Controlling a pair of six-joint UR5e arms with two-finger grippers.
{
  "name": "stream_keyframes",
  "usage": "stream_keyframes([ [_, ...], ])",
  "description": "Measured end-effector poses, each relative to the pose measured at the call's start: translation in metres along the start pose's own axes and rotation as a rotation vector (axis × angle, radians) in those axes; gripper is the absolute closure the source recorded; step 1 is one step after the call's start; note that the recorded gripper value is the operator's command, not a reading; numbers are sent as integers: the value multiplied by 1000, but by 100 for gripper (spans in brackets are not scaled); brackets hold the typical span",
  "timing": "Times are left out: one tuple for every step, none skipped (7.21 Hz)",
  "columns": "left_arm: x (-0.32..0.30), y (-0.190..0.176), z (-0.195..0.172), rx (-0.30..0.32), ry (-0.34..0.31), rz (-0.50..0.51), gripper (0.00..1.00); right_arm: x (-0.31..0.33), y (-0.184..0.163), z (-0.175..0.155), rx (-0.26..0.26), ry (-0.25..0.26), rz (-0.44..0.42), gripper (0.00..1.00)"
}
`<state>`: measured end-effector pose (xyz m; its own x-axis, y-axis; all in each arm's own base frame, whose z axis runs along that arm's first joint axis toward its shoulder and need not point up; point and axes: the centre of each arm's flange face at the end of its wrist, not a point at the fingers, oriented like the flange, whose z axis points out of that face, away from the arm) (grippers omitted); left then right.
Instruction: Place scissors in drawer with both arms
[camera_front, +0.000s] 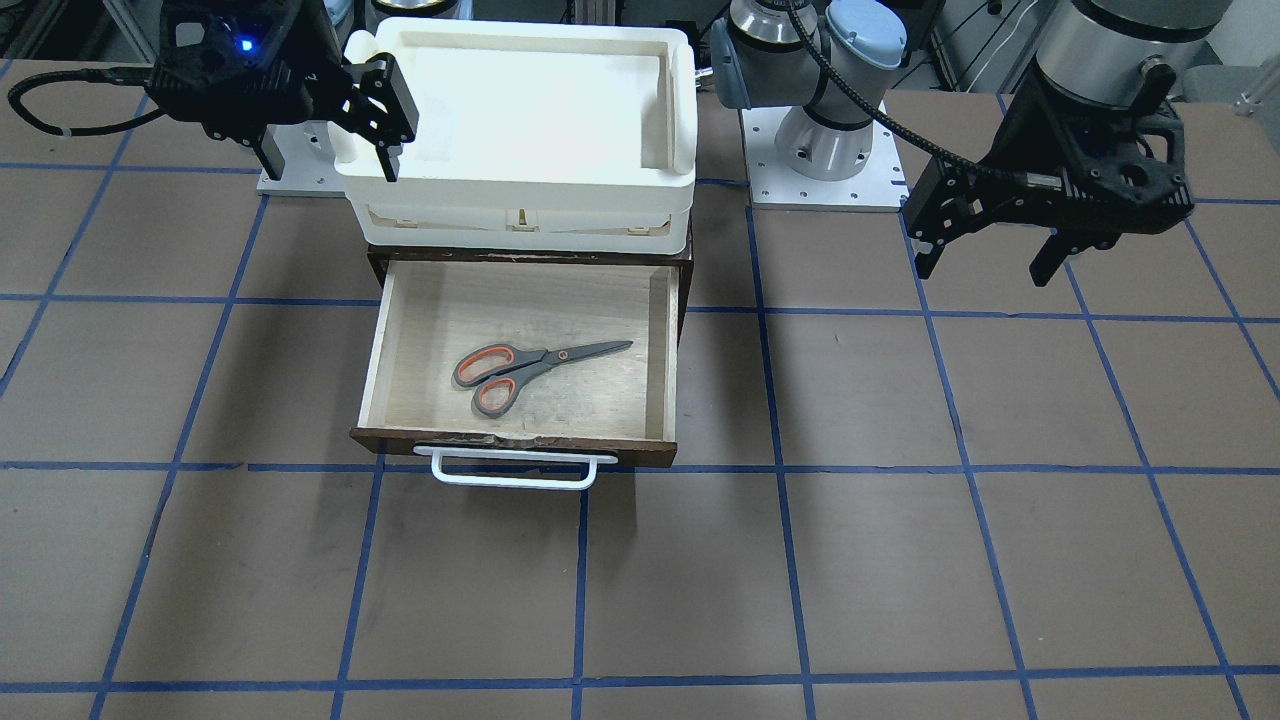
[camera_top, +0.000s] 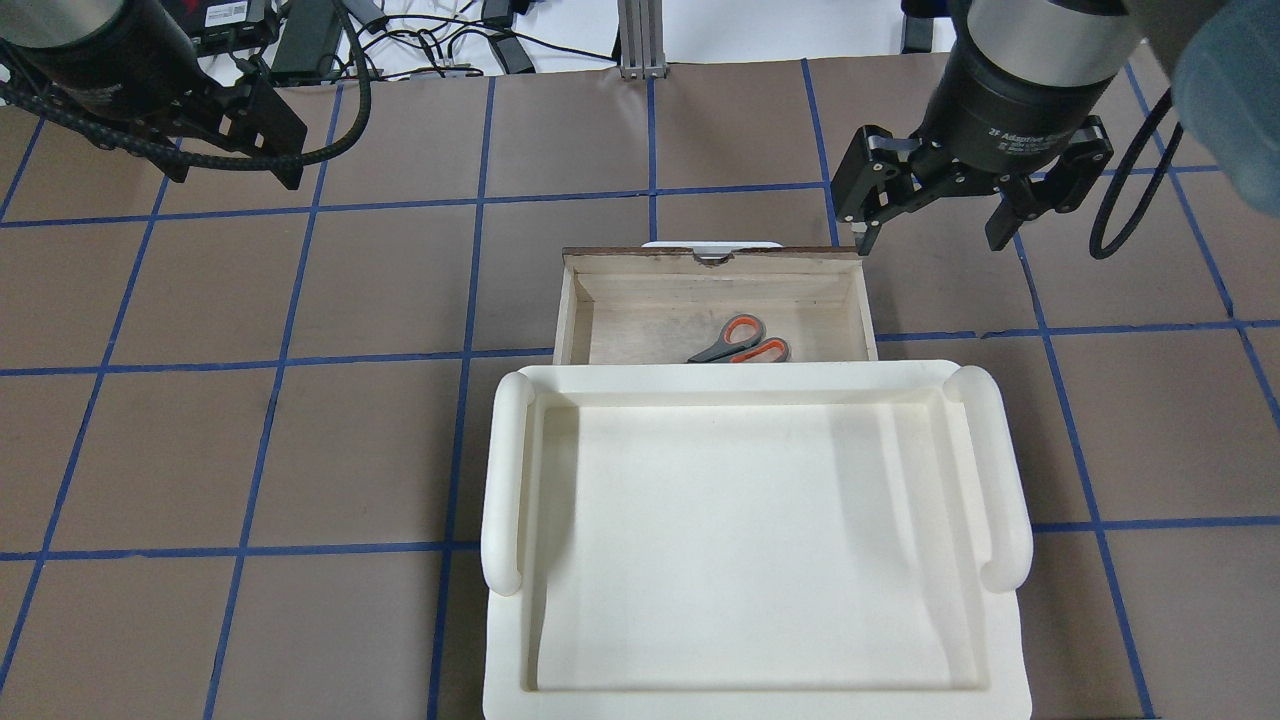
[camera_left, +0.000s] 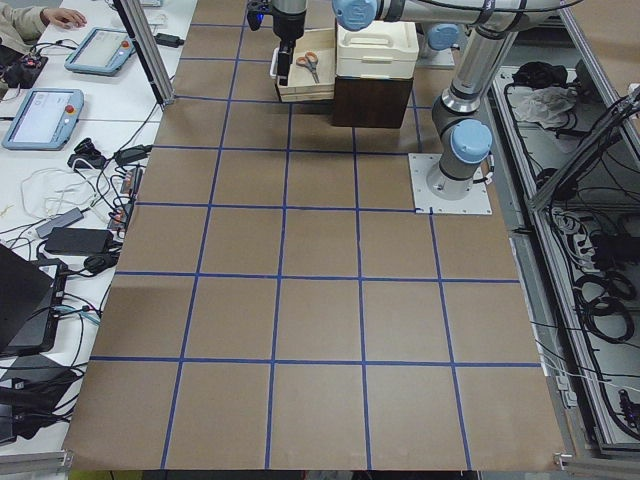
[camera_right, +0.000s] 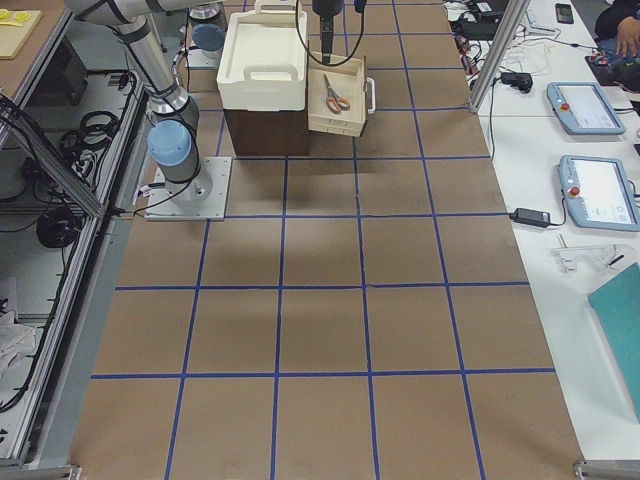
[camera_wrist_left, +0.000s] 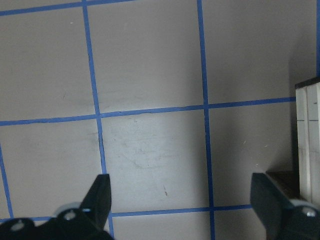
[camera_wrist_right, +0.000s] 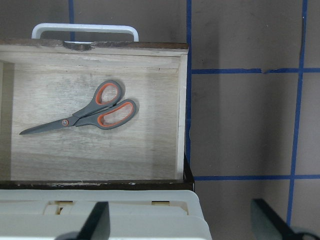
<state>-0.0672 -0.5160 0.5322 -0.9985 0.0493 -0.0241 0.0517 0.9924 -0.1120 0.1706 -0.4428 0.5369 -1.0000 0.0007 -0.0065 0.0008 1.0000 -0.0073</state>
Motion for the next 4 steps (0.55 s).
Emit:
stream_keyframes([
  [-3,0,2,0,18,-42,0,0,0,0,1,0,0,0],
  [-10,-1,4,-4,26,-75,0,0,0,0,1,0,0,0],
  [-15,-1,7,-7,29,-94,0,0,0,0,2,0,0,0],
  [-17,0,9,-10,28,-106,0,0,0,0,2,0,0,0],
])
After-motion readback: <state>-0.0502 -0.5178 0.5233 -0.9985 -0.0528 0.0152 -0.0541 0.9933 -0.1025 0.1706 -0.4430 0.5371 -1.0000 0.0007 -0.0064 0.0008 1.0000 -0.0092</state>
